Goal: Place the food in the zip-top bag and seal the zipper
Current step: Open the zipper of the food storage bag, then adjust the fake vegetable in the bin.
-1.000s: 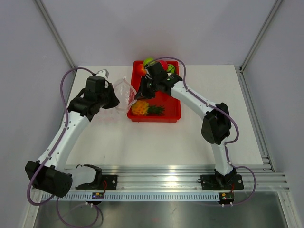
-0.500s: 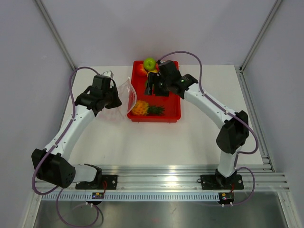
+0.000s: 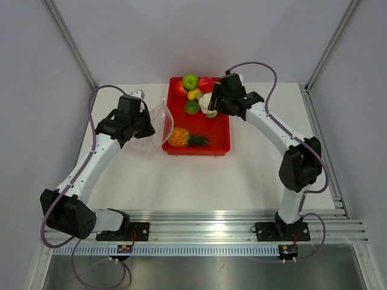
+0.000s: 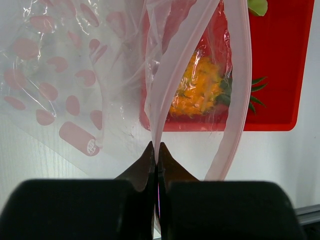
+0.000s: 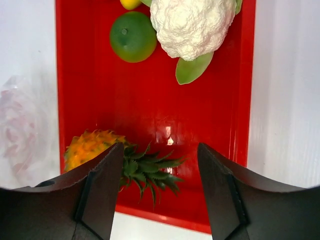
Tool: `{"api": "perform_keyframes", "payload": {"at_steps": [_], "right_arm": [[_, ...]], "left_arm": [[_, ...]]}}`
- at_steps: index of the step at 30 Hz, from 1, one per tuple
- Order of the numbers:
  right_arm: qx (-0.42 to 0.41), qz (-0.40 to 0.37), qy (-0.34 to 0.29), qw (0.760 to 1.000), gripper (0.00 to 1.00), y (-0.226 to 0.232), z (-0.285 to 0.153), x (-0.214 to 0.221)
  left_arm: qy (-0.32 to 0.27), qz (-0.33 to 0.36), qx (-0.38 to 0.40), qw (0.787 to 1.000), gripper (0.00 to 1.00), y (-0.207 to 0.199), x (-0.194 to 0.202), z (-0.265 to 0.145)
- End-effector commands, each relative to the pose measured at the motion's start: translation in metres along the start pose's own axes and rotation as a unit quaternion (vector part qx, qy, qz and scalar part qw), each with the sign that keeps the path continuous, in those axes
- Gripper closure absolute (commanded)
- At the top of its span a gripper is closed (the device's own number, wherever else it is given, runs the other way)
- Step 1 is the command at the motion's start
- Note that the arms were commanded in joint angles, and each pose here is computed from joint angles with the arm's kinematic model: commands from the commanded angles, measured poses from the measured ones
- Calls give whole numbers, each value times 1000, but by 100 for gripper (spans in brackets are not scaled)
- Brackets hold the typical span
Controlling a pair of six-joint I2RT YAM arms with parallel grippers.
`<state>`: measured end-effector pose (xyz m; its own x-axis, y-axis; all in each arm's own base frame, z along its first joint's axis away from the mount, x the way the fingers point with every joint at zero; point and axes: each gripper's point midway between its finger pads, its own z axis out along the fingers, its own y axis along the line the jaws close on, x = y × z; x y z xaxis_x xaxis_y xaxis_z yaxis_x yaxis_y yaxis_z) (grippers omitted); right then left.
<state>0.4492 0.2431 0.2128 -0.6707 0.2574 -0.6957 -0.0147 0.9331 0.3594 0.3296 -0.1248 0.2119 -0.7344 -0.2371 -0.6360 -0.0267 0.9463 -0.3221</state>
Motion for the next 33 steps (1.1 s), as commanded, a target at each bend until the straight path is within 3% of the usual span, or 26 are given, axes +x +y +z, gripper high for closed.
{"api": "perform_keyframes", "payload": {"at_steps": [1, 9, 17, 22, 30, 33], "right_arm": [[-2, -3, -3, 1000, 32, 11, 19, -7], [9, -26, 17, 999, 30, 24, 81, -6], [19, -50, 23, 998, 21, 37, 131, 3], [-26, -77, 7, 997, 13, 73, 144, 8], [17, -131, -44, 990, 1, 70, 175, 9], [21, -137, -54, 989, 1, 68, 184, 9]], "left_arm": [[-28, 0, 27, 999, 100, -10, -14, -7], [-24, 6, 19, 1000, 100, -6, -11, -10], [-28, 18, 17, 999, 100, -3, -10, -16], [-26, 23, 22, 999, 100, -5, -9, -16], [-20, 29, 22, 999, 100, -3, -5, -16], [-23, 33, 18, 999, 100, -1, -5, -17]]}}
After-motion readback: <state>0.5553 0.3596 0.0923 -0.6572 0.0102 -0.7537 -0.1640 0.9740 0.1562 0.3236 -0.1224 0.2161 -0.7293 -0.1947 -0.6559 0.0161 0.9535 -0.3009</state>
